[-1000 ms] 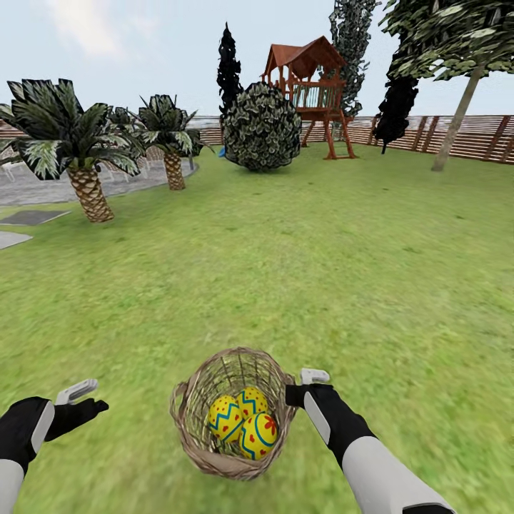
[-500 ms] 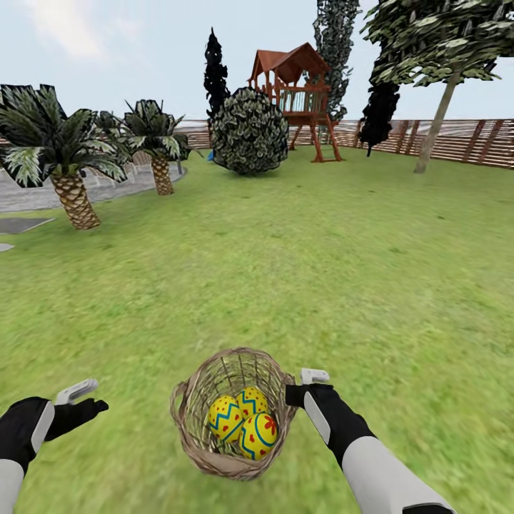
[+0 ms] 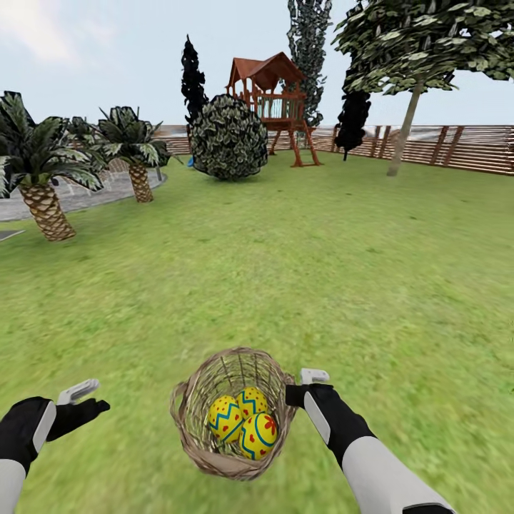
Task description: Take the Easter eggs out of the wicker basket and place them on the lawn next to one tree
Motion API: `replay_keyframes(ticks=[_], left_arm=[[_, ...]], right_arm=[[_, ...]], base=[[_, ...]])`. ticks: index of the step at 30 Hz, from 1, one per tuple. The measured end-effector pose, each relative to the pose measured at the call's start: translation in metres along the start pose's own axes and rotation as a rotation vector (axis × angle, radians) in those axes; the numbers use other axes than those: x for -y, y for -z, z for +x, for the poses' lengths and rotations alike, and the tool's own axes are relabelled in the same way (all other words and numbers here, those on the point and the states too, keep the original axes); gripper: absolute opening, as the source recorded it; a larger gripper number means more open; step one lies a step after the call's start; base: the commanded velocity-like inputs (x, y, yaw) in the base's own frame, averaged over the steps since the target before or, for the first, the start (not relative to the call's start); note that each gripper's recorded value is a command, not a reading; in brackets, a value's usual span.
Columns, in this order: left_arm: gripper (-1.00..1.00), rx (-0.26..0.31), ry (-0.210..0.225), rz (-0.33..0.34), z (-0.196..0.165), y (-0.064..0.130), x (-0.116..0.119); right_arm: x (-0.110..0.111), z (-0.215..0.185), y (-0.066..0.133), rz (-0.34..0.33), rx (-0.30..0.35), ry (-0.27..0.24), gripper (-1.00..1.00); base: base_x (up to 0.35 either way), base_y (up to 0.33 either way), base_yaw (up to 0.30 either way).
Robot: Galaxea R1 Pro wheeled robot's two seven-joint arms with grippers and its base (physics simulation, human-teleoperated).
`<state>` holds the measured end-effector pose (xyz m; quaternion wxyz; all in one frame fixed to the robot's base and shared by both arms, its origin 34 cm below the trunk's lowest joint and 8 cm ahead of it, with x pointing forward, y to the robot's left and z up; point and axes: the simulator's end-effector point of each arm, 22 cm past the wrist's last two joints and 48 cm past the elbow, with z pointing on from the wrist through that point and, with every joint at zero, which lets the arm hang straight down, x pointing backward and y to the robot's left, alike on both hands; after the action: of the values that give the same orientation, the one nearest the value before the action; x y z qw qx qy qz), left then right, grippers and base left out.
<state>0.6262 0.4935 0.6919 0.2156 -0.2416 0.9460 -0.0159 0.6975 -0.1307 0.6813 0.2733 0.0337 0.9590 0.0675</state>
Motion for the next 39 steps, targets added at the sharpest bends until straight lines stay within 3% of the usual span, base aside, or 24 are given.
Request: replay_keyframes(ticks=[10,20,31,39], left_arm=[[1.00,0.009,0.001,0.007,-0.009,0.018,0.004],[1.00,0.010,0.002,0.013,-0.012,0.026,0.008],[1.00,0.010,-0.001,0.013,-0.011,0.026,0.009],[1.00,0.013,-0.001,0.014,-0.012,0.027,0.010]], right_arm=[[-0.003,-0.012,0.017,-0.001,0.011,0.002,-1.00],[-0.005,-0.017,0.025,-0.002,0.013,0.001,-1.00],[-0.005,-0.018,0.026,-0.002,0.015,-0.002,-1.00],[0.000,-0.019,0.027,0.001,0.015,-0.032,-1.00]], base=[[0.000,0.000,-0.169],[0.014,0.000,-0.011],[0.298,0.000,-0.008],[0.316,0.000,-0.241]])
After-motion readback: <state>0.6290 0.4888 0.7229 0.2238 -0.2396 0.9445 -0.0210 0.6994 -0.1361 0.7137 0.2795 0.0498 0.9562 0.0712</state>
